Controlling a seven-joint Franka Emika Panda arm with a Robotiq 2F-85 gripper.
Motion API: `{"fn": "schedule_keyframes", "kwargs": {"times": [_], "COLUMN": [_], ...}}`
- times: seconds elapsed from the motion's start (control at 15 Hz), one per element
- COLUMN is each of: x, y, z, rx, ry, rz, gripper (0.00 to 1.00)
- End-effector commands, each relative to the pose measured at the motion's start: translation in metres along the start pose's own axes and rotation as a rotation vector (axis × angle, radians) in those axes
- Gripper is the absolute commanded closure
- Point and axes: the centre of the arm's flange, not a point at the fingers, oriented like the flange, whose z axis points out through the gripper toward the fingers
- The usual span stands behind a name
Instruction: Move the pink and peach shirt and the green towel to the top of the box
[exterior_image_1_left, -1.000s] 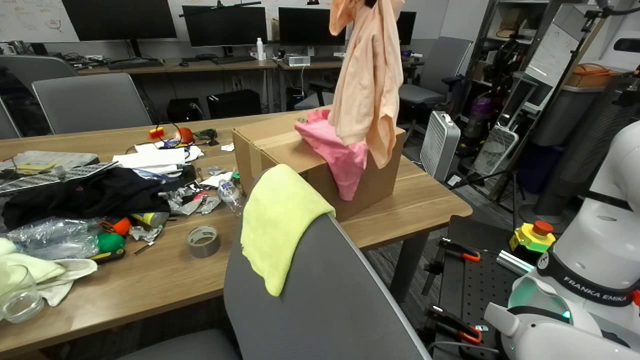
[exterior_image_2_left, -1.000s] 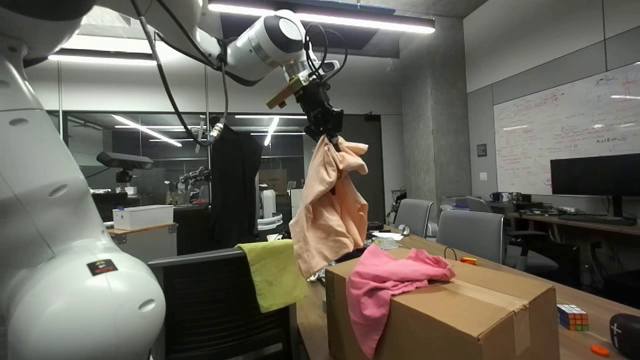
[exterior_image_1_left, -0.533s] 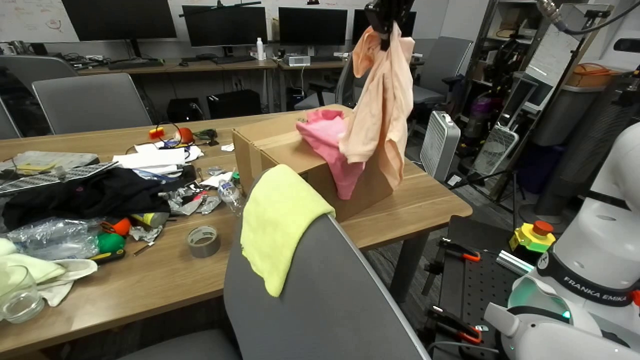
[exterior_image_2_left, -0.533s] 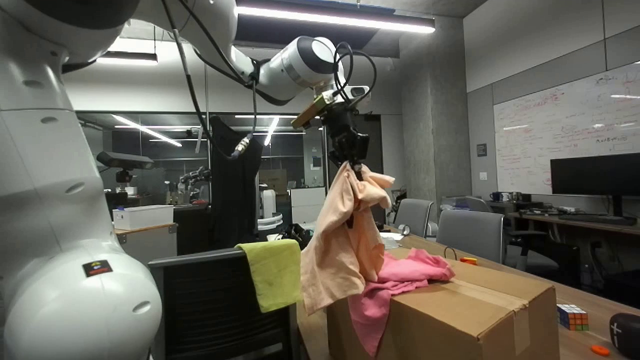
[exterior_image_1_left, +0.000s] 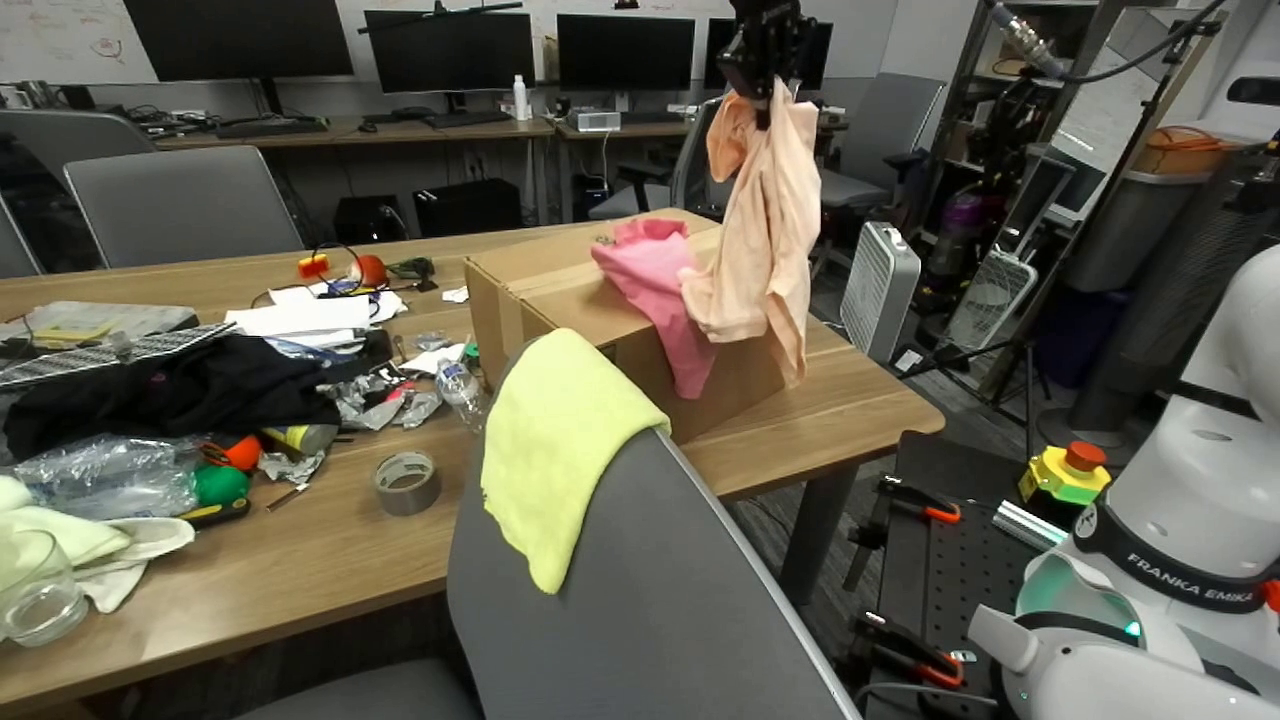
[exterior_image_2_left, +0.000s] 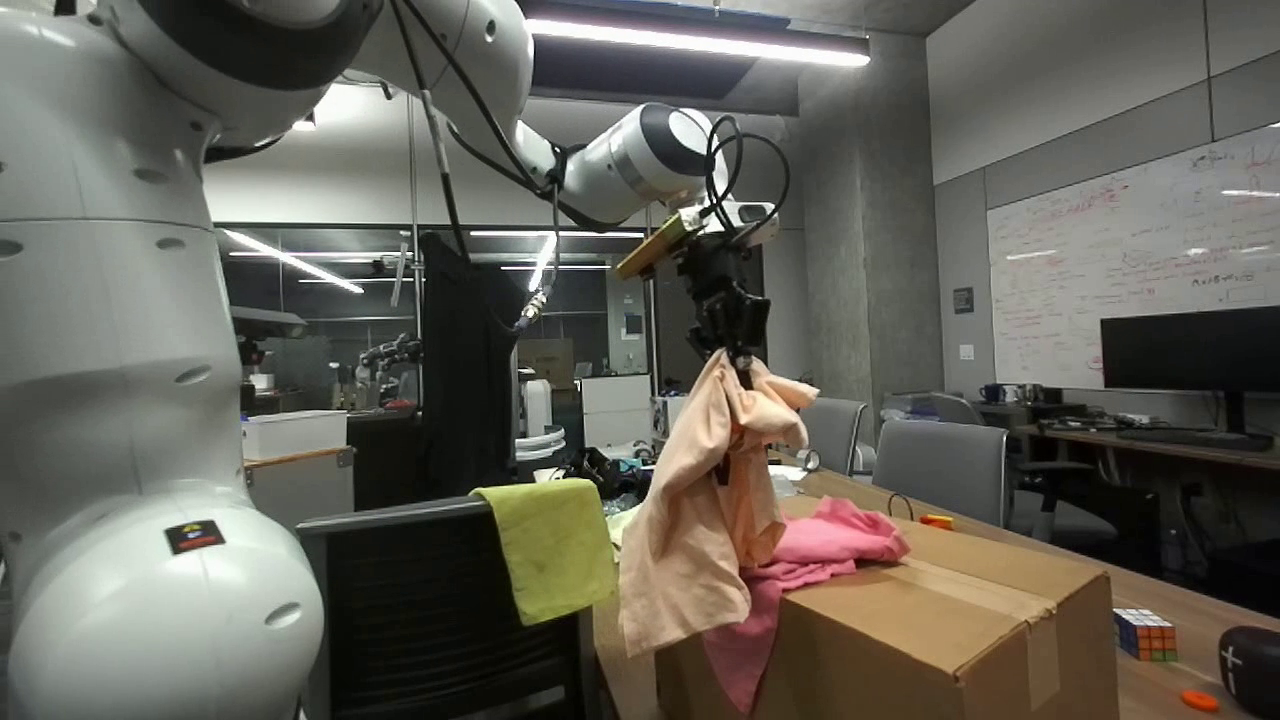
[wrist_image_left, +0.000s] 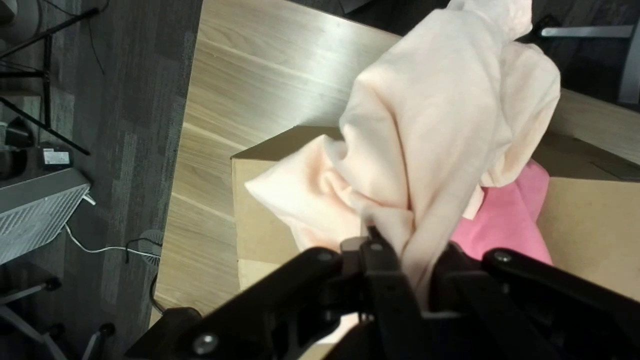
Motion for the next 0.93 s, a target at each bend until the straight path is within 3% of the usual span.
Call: {"fn": "schedule_keyframes", "kwargs": {"times": [0.0,0.27,0.6,0.87], "x": [0.032,0.06,0.09,0.108], "y": [-0.006,-0.008,0.002,0.008], "z": [-0.042,-0.074,-0.098,-0.096], "rx": [0.001,-0.001,0.109,0.155], "ry": [0.014,0.05,0.103,0.076], "rz": [0.063,0.161,0.331,0.411], "gripper": [0.97,0.97,0.97,0.97]}}
